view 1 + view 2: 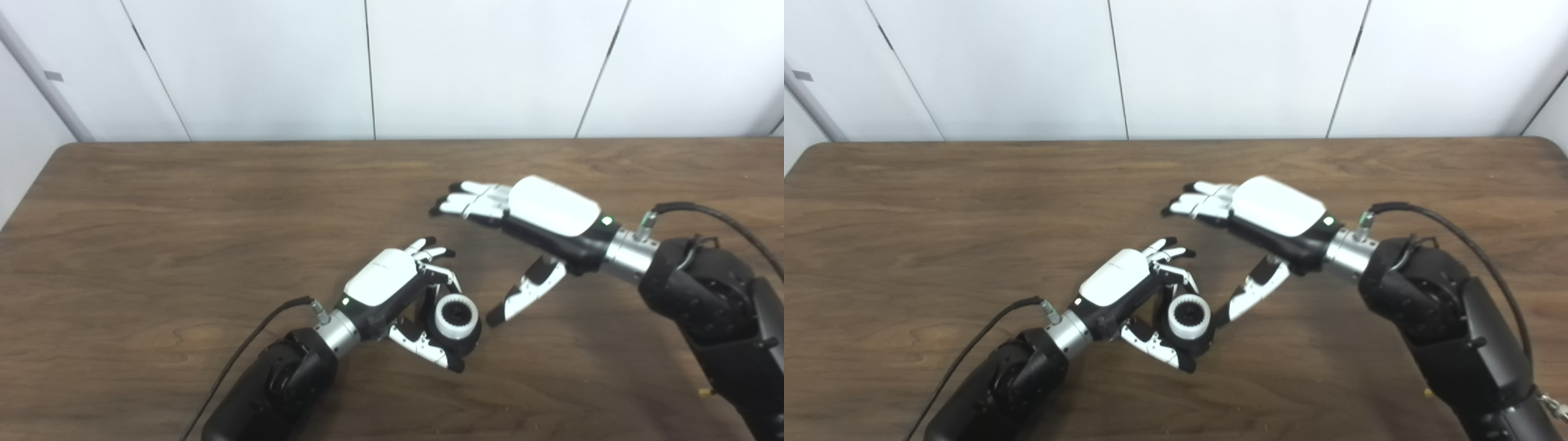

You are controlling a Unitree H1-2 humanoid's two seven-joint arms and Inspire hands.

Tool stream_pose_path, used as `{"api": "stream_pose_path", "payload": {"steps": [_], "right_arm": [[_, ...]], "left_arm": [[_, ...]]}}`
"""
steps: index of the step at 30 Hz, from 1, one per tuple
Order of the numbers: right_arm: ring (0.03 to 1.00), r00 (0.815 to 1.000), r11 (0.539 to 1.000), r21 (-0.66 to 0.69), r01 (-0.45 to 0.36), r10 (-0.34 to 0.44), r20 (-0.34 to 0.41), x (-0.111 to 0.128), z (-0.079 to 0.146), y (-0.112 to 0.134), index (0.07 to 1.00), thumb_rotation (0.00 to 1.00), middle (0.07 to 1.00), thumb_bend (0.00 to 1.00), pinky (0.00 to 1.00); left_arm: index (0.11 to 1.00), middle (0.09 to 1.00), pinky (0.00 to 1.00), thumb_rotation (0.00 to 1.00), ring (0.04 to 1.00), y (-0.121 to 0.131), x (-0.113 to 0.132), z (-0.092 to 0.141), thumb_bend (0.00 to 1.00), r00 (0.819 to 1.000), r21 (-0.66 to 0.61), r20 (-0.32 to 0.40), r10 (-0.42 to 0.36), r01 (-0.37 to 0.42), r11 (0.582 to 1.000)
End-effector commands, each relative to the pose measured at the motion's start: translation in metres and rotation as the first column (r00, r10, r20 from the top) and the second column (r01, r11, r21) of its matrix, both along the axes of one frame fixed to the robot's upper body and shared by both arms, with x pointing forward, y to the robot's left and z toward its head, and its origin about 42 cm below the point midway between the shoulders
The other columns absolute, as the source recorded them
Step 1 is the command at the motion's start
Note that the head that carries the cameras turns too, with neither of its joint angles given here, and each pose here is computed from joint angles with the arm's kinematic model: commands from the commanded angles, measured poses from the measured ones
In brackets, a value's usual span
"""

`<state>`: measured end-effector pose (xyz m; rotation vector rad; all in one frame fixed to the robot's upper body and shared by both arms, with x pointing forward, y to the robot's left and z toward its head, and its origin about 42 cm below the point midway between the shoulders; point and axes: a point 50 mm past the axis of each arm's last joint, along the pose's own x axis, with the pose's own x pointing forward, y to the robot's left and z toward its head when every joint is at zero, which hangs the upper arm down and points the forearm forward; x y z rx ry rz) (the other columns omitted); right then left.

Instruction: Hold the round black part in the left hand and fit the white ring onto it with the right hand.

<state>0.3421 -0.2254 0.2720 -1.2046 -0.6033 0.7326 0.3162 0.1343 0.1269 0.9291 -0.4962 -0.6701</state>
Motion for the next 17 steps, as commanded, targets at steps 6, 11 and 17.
{"api": "stream_pose_path", "payload": {"steps": [6, 11, 17], "right_arm": [[0.991, 0.995, 0.995, 0.084, 0.046, -0.053, 0.082, 0.005, 0.037, -0.015, 0.937, 0.64, 0.950, 0.84, 0.87], [0.976, 0.991, 0.988, 0.133, 0.083, -0.096, 0.097, 0.008, 0.043, -0.022, 0.923, 0.60, 0.944, 0.82, 0.82], [0.974, 0.987, 0.983, 0.147, 0.106, -0.122, 0.105, 0.009, 0.045, -0.028, 0.913, 0.56, 0.940, 0.80, 0.81]], "left_arm": [[0.480, 0.676, 1.00, 0.06, 0.904, 0.007, 0.007, 0.010, 0.52, 0.999, 0.000, 0.050, -0.018, 0.018, 1.000], [0.480, 0.675, 1.00, 0.06, 0.904, 0.011, 0.007, 0.008, 0.52, 0.999, 0.019, 0.052, -0.014, 0.013, 1.000], [0.481, 0.676, 1.00, 0.06, 0.899, 0.016, 0.007, 0.005, 0.52, 0.998, 0.047, 0.062, -0.013, 0.010, 0.999]]}}
